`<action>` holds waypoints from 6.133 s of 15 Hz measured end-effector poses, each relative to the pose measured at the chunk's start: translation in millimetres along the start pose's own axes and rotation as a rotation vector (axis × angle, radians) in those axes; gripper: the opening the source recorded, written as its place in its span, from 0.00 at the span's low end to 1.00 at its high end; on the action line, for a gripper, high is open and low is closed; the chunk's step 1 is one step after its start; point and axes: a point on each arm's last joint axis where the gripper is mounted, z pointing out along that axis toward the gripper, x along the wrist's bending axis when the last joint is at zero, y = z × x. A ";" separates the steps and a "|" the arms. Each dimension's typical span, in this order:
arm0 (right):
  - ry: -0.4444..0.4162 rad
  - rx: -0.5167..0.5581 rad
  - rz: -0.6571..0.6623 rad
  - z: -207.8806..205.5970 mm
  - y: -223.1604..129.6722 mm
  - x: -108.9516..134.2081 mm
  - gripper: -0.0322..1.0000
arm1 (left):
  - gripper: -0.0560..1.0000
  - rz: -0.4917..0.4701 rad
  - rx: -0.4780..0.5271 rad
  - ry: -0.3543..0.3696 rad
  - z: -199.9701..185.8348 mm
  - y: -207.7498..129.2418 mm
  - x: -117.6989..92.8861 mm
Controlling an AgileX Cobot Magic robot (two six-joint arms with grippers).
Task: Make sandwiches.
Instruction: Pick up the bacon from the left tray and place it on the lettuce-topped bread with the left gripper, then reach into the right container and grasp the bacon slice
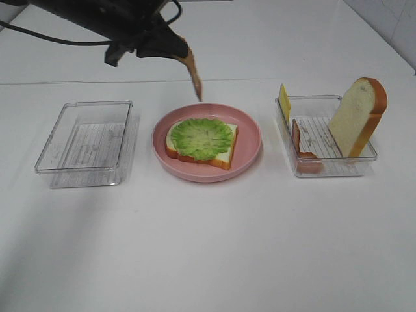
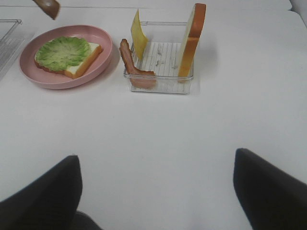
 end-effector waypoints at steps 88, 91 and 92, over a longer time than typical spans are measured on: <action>0.450 0.648 0.062 263.3 191.7 32.4 0.61 | 0.82 0.629 -0.484 0.569 -312.8 -363.9 -21.5; 0.382 0.774 0.050 300.0 181.1 44.6 0.61 | 0.82 0.629 -0.484 0.569 -312.8 -363.9 -21.5; 0.370 0.787 0.050 304.6 179.6 44.7 0.61 | 0.82 0.629 -0.484 0.569 -312.8 -363.9 -21.5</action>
